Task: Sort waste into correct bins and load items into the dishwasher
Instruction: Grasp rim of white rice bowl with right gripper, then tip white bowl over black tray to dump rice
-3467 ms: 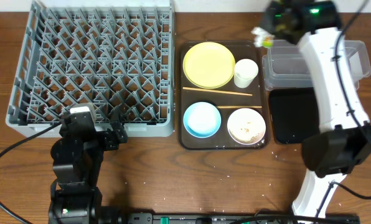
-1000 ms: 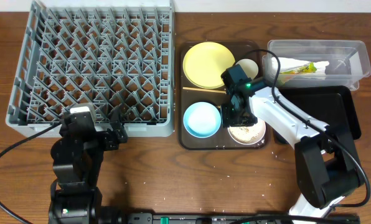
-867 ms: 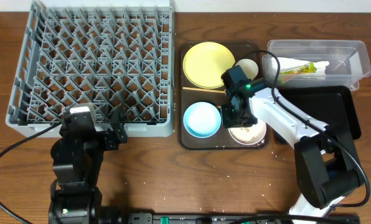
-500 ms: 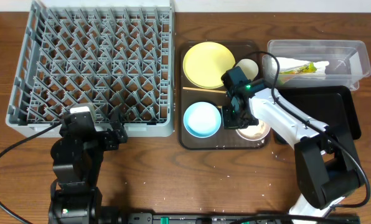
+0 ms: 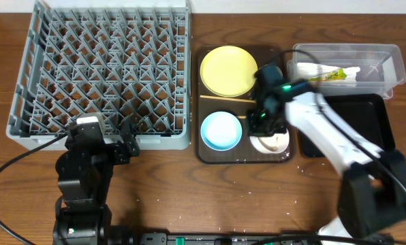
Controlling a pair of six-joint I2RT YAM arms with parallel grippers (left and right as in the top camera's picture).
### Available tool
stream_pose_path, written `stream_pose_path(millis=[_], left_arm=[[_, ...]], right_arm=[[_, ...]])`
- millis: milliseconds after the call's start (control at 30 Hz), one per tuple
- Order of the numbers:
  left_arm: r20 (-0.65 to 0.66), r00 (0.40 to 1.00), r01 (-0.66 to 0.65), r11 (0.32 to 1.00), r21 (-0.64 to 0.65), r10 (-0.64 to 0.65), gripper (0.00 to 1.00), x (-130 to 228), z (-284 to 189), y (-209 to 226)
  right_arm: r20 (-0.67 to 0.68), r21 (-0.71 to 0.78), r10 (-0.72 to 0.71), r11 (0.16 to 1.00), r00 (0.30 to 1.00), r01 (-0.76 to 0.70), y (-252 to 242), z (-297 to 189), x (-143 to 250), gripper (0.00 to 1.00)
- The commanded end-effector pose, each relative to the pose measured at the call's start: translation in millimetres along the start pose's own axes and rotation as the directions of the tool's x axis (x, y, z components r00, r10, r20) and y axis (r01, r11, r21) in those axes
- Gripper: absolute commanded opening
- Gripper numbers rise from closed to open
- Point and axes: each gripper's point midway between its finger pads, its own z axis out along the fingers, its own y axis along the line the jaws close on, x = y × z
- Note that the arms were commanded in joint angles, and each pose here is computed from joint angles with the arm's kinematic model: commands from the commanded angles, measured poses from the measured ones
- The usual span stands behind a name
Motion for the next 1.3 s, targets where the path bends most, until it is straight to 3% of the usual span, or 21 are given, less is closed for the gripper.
stream_pose_path(millis=[0, 300, 633, 767, 900, 967, 1267], left_arm=[[0.016, 1.000, -0.009, 1.000, 0.009, 0.009, 0.95, -7, -3, -2], [0.016, 1.000, -0.009, 1.000, 0.009, 0.009, 0.95, -7, -3, -2], [0.016, 1.000, -0.009, 1.000, 0.009, 0.009, 0.95, -7, -3, -2], [0.016, 1.000, -0.009, 1.000, 0.009, 0.009, 0.95, -7, -3, -2], [0.016, 1.000, -0.009, 1.000, 0.009, 0.009, 0.95, -7, -3, -2], [0.016, 1.000, -0.009, 1.000, 0.009, 0.009, 0.95, -7, -3, -2], [0.016, 1.000, -0.009, 1.000, 0.009, 0.009, 0.95, -7, -3, -2]], right_arm=[[0.090, -0.205, 0.026, 0.979, 0.996, -0.007, 7, -54, -14, 0.01], [0.214, -0.355, 0.192, 0.929, 0.958, -0.107, -89, -101, -35, 0.01], [0.334, -0.679, 0.354, 0.733, 0.874, -0.037, -145, -119, -51, 0.01], [0.303, -0.786, 0.433, 0.617, 0.849, -0.034, -160, -119, -53, 0.01], [0.254, -0.915, 0.510, 0.401, 0.822, 0.034, -166, -136, -57, 0.01], [0.167, -0.943, 0.558, 0.332, 0.813, -0.034, -174, -131, -57, 0.01], [-0.015, -0.959, 0.644, 0.206, 0.765, -0.193, -195, -121, -55, 0.01]])
